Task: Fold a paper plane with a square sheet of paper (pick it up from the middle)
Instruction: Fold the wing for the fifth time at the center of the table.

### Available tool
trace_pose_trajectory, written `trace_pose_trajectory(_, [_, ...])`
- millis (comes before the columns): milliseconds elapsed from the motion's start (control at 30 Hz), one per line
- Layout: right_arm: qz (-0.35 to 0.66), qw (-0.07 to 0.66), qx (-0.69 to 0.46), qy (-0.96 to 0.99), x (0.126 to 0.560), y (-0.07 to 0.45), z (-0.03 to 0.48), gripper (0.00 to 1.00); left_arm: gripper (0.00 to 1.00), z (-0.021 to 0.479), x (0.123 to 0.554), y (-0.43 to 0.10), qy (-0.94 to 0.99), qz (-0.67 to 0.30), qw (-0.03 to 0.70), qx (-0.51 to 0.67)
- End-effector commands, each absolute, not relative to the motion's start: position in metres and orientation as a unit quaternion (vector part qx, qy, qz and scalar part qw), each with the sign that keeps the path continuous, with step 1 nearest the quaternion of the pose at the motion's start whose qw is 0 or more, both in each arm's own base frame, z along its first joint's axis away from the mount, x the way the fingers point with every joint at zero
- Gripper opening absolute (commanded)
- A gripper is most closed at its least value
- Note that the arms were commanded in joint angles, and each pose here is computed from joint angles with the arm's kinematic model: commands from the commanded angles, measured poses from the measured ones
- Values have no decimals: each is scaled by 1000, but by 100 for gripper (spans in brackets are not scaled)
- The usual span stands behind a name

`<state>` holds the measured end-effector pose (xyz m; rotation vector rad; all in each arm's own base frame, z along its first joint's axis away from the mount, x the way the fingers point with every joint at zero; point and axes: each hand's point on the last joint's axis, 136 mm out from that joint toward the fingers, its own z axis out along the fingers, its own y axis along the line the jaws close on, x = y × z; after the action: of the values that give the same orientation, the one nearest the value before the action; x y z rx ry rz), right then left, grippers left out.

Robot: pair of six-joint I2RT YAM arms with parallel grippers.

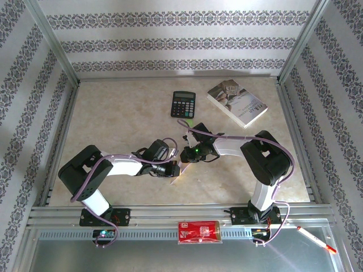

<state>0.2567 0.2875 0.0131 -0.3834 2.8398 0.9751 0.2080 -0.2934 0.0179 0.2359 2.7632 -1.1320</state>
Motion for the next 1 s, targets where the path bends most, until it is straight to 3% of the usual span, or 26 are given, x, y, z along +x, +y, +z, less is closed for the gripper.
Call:
trace_pose_trajectory(0, [284, 42, -116, 951, 257, 272, -2, 15, 2, 2, 199, -280, 930, -359, 53, 57])
trace_pose_trajectory(400, [378, 76, -101, 917, 261, 295, 63, 20, 0, -15, 187, -265, 941, -334, 32, 36])
trace_pose_trajectory(700, [385, 53, -81, 918, 235, 305, 38, 18, 0, -16, 186, -265, 942, -332, 28, 35])
trace_pose_trajectory(967, [364, 43, -69, 928, 240, 288, 12, 17, 0, -20, 181, -260, 946, -321, 17, 34])
